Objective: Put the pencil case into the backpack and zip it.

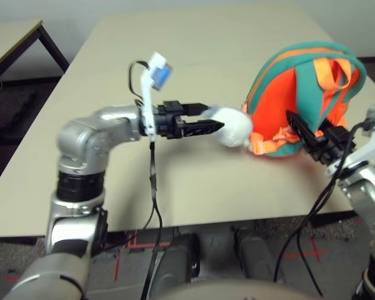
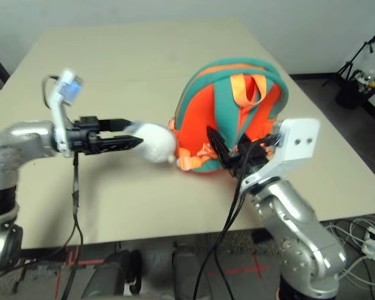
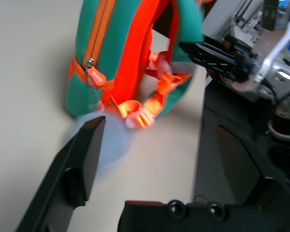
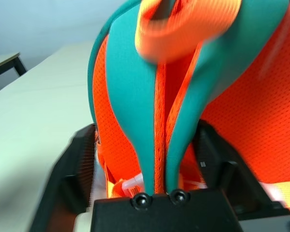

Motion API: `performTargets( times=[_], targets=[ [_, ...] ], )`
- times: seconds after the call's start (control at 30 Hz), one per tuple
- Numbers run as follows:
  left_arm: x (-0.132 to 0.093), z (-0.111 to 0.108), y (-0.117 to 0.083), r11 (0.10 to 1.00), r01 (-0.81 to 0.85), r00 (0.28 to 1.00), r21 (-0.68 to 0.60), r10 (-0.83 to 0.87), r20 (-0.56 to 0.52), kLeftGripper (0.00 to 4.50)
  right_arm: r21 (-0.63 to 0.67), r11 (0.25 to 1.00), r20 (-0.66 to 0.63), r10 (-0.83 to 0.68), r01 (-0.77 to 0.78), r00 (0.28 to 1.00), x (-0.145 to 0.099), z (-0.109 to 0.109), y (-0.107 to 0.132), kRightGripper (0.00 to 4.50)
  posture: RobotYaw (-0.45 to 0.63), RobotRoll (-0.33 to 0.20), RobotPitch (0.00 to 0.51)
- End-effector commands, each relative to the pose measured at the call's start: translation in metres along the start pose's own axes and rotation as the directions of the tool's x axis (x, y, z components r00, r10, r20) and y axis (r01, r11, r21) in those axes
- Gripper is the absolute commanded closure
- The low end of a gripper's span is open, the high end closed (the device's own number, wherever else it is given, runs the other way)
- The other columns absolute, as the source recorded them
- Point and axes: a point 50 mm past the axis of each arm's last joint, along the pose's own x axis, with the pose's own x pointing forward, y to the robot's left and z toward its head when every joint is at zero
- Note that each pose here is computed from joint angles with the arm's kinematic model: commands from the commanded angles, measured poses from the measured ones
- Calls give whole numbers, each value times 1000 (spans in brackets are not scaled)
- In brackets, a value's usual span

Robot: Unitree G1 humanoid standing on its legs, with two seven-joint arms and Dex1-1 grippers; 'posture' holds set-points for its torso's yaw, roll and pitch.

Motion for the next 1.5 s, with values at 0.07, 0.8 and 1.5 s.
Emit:
performTargets(
  times=[0.07, 0.8, 1.5],
  targets=[
    [-17, -6, 6, 984, -147, 986, -97, 153, 65, 0, -6, 1000, -49, 1, -1, 999, -23, 10, -8, 59, -116, 0, 149],
    [-99, -70, 97, 343, -931, 280, -126, 891, 358, 0, -5, 943, 7, -332, 332, 943, -30, -38, -128, 59, -69, 0, 133],
    [-90, -89, 115, 166, -983, 132, -84, 940, 314, 0, -62, 914, 97, -394, 400, 914, 11, -39, -190, 59, -86, 0, 153]
  ],
)
